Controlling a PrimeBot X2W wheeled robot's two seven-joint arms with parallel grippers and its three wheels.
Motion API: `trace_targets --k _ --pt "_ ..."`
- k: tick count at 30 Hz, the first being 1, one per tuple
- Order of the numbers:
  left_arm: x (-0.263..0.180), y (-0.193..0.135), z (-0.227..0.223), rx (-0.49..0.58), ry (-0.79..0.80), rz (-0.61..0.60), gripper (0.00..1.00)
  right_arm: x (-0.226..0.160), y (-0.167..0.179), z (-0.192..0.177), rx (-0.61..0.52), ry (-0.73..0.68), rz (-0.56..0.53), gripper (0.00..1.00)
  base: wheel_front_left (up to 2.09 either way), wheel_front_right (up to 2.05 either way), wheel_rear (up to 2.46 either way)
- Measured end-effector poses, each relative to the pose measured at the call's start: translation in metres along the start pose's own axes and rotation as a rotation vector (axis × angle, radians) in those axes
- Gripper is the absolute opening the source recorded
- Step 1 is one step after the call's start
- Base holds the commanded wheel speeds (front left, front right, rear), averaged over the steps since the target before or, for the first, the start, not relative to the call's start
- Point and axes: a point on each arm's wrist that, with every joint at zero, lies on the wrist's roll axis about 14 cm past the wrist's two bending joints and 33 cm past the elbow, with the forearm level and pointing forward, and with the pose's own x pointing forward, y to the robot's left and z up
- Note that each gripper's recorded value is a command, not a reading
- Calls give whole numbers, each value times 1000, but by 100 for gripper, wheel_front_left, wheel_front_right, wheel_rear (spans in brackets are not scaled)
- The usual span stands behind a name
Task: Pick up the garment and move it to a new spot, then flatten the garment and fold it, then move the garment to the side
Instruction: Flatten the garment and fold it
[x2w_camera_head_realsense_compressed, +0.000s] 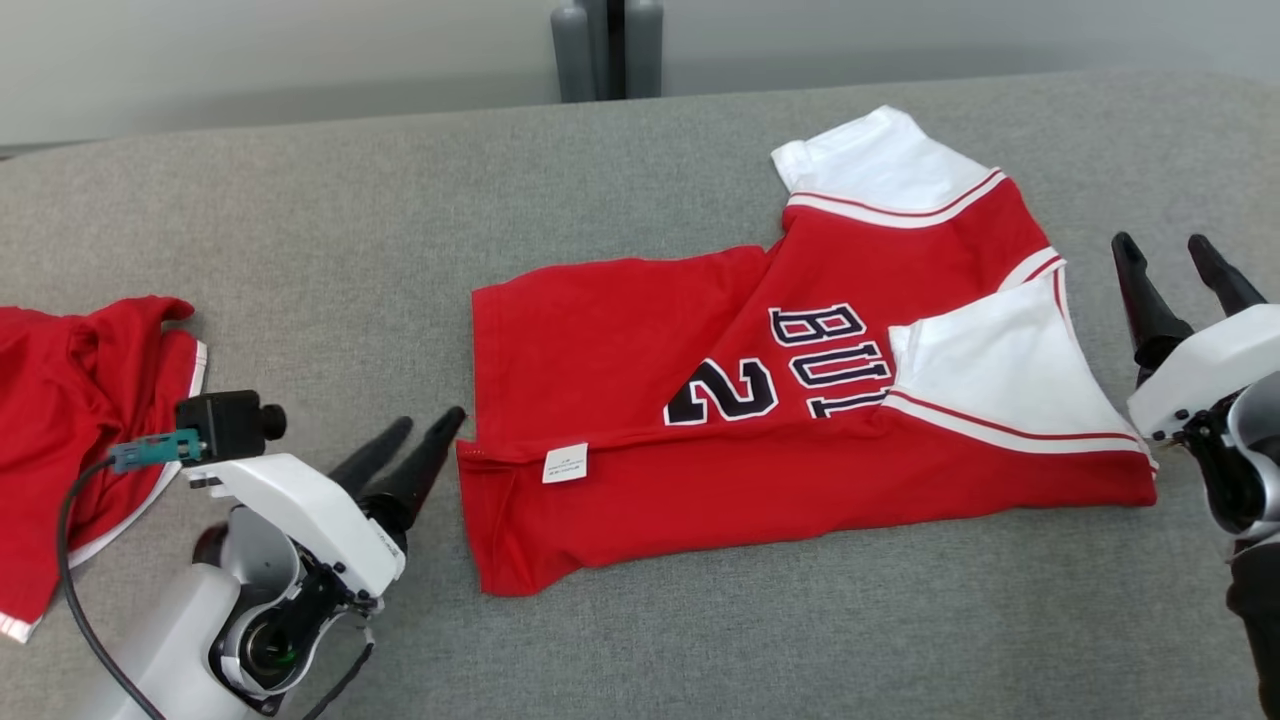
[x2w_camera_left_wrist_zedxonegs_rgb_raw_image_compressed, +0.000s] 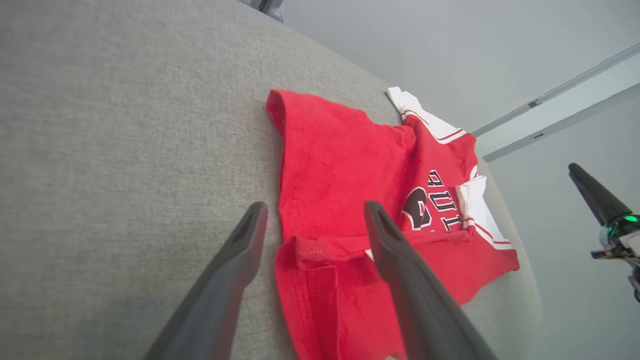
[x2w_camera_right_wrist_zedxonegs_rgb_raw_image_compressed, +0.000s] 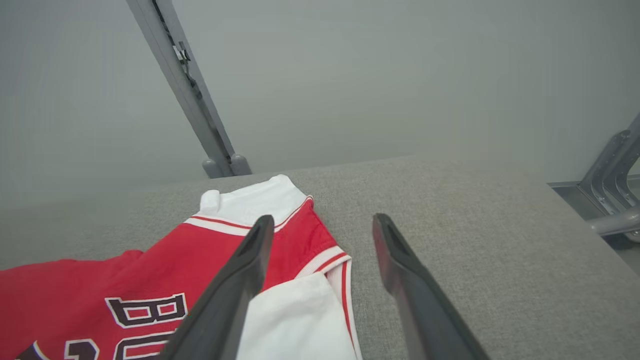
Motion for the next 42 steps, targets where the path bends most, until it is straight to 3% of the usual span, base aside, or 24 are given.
trace_targets --k 3,11,18,26,32,42 --pt "-2 1 15 70 -73 24 100 -6 6 13 -22 -72 16 100 0 0 0" --pt "-19 -24 89 291 -521 55 100 -41 22 40 -115 -295 54 100 0 0 0" --pt "-47 -52 117 372 -763 105 100 -72 27 32 -159 -364 43 100 0 0 0" --pt "-61 -34 67 396 -714 190 100 -97 25 16 -117 -362 -12 100 0 0 0" --pt "-62 -27 54 415 -676 188 100 -101 23 18 -103 -374 -27 100 0 0 0" --pt "-36 -24 -31 430 -402 121 100 -103 19 8 -73 -351 -45 100 0 0 0"
